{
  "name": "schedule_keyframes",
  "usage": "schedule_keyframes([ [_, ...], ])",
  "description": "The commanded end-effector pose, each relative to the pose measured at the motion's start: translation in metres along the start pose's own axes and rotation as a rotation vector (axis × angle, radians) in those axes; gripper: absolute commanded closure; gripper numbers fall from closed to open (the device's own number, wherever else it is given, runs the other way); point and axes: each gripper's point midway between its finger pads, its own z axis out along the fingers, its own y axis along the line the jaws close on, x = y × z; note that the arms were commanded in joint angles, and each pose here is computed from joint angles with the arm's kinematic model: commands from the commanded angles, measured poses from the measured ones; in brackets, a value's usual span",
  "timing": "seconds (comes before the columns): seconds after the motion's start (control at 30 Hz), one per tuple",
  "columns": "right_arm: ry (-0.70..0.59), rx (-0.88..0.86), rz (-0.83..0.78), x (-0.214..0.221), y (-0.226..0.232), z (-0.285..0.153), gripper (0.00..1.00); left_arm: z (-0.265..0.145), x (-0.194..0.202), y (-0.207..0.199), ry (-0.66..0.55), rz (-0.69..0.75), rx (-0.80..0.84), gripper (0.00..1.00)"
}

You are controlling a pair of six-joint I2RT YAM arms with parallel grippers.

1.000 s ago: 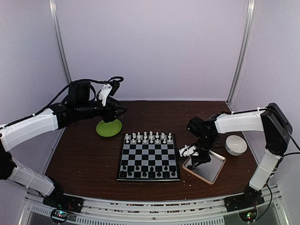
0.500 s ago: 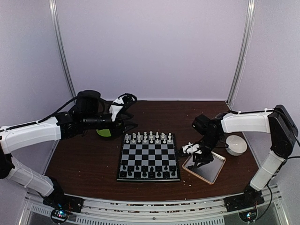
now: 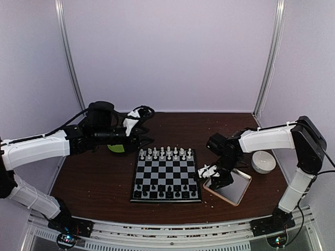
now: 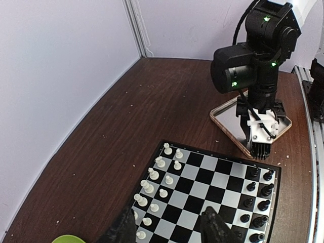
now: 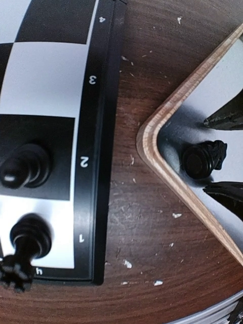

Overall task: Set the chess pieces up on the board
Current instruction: Pick up the bishop from the storage box.

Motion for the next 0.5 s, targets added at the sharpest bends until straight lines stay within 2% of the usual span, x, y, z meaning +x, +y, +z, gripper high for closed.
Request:
schedule_keyframes([
  [0.0, 0.069, 0.041, 0.003, 0.008, -0.008, 0.010, 0.64, -0.002, -0.018, 0.007, -0.058, 0.035, -0.025, 0.55],
  [0.1, 0.094, 0.049, 0.003, 0.014, -0.008, 0.014, 0.65, -0.002, -0.018, 0.006, -0.058, 0.036, -0.022, 0.55],
  [0.3, 0.043, 0.047, 0.013, 0.005, -0.007, 0.012, 0.78, -0.001, -0.019, 0.006, -0.060, 0.035, -0.020, 0.55],
  [0.47, 0.026, 0.018, 0.011, 0.003, -0.001, 0.009, 0.85, 0.001, -0.018, 0.001, -0.058, 0.044, -0.007, 0.55],
])
